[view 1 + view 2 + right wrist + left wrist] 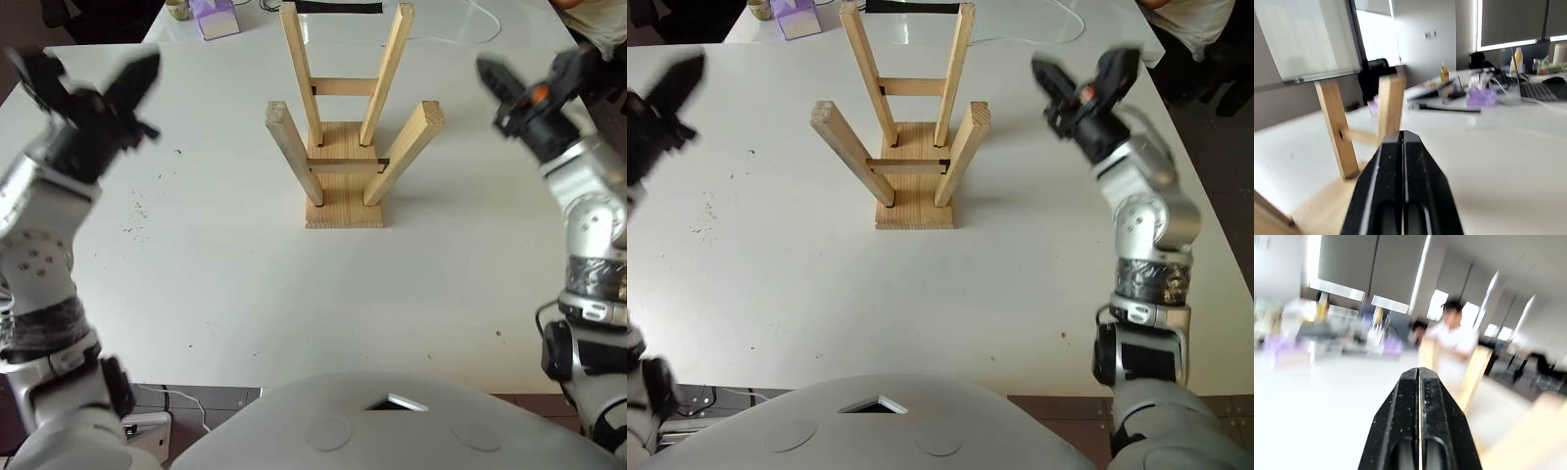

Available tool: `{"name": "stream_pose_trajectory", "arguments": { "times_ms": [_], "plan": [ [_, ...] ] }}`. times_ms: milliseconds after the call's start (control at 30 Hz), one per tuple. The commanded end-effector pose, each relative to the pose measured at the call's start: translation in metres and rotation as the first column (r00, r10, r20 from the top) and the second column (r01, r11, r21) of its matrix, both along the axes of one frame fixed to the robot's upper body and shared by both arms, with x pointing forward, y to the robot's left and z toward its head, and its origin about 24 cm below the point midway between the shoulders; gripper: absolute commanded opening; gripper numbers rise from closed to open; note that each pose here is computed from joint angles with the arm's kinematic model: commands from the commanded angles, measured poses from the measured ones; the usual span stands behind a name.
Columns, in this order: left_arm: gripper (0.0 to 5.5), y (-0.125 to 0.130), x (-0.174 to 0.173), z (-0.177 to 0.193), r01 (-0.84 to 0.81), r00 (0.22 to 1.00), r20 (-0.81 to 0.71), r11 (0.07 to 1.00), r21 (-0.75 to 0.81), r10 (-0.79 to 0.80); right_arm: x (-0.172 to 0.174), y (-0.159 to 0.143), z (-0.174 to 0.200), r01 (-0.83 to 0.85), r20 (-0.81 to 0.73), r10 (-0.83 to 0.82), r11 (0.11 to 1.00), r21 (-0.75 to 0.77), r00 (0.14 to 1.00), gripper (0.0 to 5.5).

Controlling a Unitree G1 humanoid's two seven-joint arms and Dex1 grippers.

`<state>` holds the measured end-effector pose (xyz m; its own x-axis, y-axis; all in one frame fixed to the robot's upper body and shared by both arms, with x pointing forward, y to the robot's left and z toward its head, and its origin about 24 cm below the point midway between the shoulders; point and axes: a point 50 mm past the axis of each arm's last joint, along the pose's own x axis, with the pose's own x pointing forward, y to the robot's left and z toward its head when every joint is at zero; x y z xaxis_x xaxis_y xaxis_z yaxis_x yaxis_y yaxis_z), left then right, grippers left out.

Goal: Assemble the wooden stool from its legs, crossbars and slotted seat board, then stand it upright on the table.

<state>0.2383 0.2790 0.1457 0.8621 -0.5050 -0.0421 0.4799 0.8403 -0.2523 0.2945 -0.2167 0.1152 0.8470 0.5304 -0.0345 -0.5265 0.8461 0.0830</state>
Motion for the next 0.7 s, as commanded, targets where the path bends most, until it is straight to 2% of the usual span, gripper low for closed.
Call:
{"name": "stream_pose_trajectory", "arguments": {
  "times_ms": [33,133,200,300,367,533,600,700],
  "plan": [
    [0.04,0.015,-0.016,-0.043,0.211,0.956,-0.253,0.944,0.252,-0.146,-0.02,0.01,-0.037,-0.025,-0.064,0.019,0.994,-0.105,0.998,0.0],
    [0.04,-0.003,-0.011,-0.039,0.389,0.908,-0.276,0.878,0.279,-0.315,-0.022,0.017,-0.041,-0.036,-0.065,0.03,0.994,-0.1,0.997,0.0],
    [0.04,-0.028,-0.001,-0.04,0.504,0.858,-0.261,0.822,0.264,-0.442,-0.016,0.029,-0.038,-0.1,-0.047,0.095,0.989,-0.109,0.994,0.0],
    [0.04,-0.068,0.005,-0.048,0.63,0.776,-0.236,0.736,0.249,-0.585,-0.002,0.048,-0.024,-0.26,-0.004,0.262,0.957,-0.13,0.965,0.0],
    [0.04,-0.089,0.006,-0.058,0.651,0.759,-0.219,0.719,0.243,-0.613,0.006,0.058,-0.018,-0.404,-0.02,0.406,0.901,-0.159,0.914,0.0],
    [0.04,-0.103,-0.001,-0.07,0.528,0.849,-0.154,0.816,0.234,-0.505,0.013,0.087,-0.014,-0.68,-0.085,0.676,0.719,-0.144,0.732,0.0],
    [0.04,-0.095,-0.004,-0.076,0.431,0.902,-0.139,0.865,0.258,-0.408,0.006,0.099,-0.019,-0.761,-0.128,0.751,0.63,-0.154,0.648,0.0],
    [0.04,-0.078,-0.009,-0.084,0.293,0.955,-0.129,0.908,0.3,-0.266,-0.013,0.111,-0.025,-0.822,-0.155,0.808,0.552,-0.137,0.568,0.0]
  ]
}}
